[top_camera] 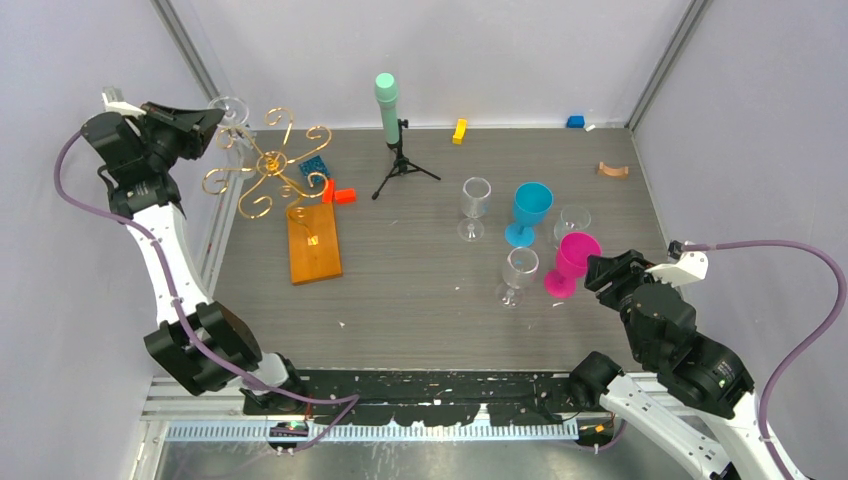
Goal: Take the wine glass off the wine glass rack
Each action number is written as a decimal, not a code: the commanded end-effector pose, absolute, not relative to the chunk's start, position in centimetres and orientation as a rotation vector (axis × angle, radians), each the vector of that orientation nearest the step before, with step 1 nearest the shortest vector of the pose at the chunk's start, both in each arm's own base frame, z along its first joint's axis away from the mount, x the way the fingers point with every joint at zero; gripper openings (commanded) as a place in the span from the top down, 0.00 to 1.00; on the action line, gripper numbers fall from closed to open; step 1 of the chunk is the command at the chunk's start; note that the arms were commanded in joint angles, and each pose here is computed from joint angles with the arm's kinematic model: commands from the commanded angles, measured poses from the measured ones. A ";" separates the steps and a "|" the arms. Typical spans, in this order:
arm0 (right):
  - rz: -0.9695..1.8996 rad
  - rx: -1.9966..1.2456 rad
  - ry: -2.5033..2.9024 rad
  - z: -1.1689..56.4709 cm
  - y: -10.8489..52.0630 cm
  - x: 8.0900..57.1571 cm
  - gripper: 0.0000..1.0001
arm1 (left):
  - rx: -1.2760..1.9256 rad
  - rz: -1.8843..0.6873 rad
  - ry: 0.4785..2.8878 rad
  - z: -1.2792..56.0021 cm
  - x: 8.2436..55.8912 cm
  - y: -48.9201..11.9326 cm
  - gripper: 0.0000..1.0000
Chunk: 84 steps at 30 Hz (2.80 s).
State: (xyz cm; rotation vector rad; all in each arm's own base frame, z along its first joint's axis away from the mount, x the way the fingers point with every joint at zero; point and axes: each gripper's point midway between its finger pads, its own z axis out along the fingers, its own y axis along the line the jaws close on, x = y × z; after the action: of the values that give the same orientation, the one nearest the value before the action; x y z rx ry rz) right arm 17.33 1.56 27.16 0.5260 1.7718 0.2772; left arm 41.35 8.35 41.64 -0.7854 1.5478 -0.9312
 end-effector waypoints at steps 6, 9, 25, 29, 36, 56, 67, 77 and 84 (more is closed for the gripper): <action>0.275 0.558 1.757 27.2 1.5 17.7 0.45 | -0.607 -1.032 1.569 44.1 39.3 5.3 1.00; 0.275 0.561 1.751 27.3 1.4 17.6 0.45 | -0.624 -0.952 1.586 44.3 38.0 5.3 1.00; 0.294 0.560 1.735 27.8 1.2 17.3 0.45 | -0.802 -0.343 1.620 44.7 32.1 10.1 1.00; 0.293 0.555 1.746 27.8 1.5 17.5 0.45 | -0.746 -0.339 1.564 47.9 30.5 9.0 1.00; 0.307 0.553 1.753 27.8 1.8 17.5 0.45 | -0.542 -0.440 1.451 54.3 27.4 4.6 1.00; 0.389 0.530 1.714 28.5 2.6 17.5 0.44 | -0.123 -1.151 1.127 64.8 20.8 -6.8 1.00; 0.495 0.440 1.746 28.7 6.2 18.9 0.37 | -0.108 -1.506 1.246 62.4 21.6 -10.9 1.00; 0.916 -0.028 1.595 35.1 15.5 17.8 0.28 | -0.130 -1.781 1.482 54.6 24.0 -19.3 1.00; 1.134 -0.314 1.424 40.7 19.9 15.3 0.27 | -0.086 -1.983 1.663 49.1 22.9 -26.7 1.00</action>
State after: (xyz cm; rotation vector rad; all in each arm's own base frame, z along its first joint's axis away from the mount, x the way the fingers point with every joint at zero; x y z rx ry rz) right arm 17.83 17.12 33.97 -0.0819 1.6618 0.9542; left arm 24.03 -24.10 49.33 -0.1639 1.6777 -1.9175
